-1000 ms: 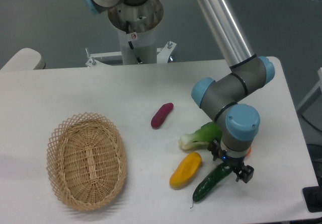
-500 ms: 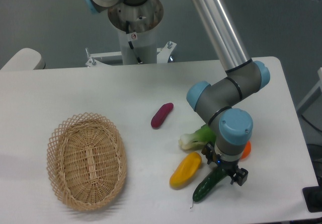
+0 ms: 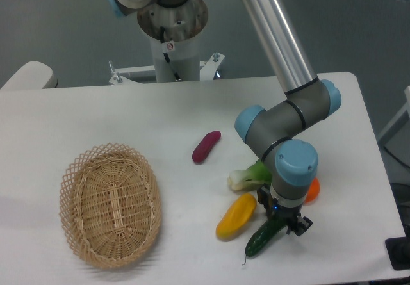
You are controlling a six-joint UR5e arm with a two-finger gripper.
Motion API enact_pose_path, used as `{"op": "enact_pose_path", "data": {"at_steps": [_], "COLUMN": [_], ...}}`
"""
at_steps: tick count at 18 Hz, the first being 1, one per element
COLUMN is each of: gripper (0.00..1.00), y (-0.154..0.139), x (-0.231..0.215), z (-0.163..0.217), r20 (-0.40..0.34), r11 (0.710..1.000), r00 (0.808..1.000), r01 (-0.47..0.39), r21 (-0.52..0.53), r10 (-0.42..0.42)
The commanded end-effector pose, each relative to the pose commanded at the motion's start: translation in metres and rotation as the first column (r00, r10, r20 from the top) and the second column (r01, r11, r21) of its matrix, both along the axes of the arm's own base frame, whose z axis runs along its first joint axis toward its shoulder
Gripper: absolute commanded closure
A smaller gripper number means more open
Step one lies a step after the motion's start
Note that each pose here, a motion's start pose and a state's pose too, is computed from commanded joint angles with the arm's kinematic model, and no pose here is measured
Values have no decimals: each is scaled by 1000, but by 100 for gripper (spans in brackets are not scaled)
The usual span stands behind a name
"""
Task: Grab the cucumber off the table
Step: 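Close the gripper around the green cucumber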
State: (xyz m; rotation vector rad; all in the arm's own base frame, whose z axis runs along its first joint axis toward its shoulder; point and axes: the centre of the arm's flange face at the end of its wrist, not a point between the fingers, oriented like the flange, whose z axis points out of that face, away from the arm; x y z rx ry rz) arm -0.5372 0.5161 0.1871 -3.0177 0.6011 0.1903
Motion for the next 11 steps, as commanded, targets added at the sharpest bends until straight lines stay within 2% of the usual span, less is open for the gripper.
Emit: {"op": "enact_pose_path", "data": {"at_steps": [6,11], "gripper": [71,71], "y": [-1,-3], "x": [-6,-5], "z": [13,69], "r20": [-14,-28], "r11": [1000,997], "r00": [1000,1000], "r01": [-5,-2], "r21": [18,81], "r10": [5,4]}}
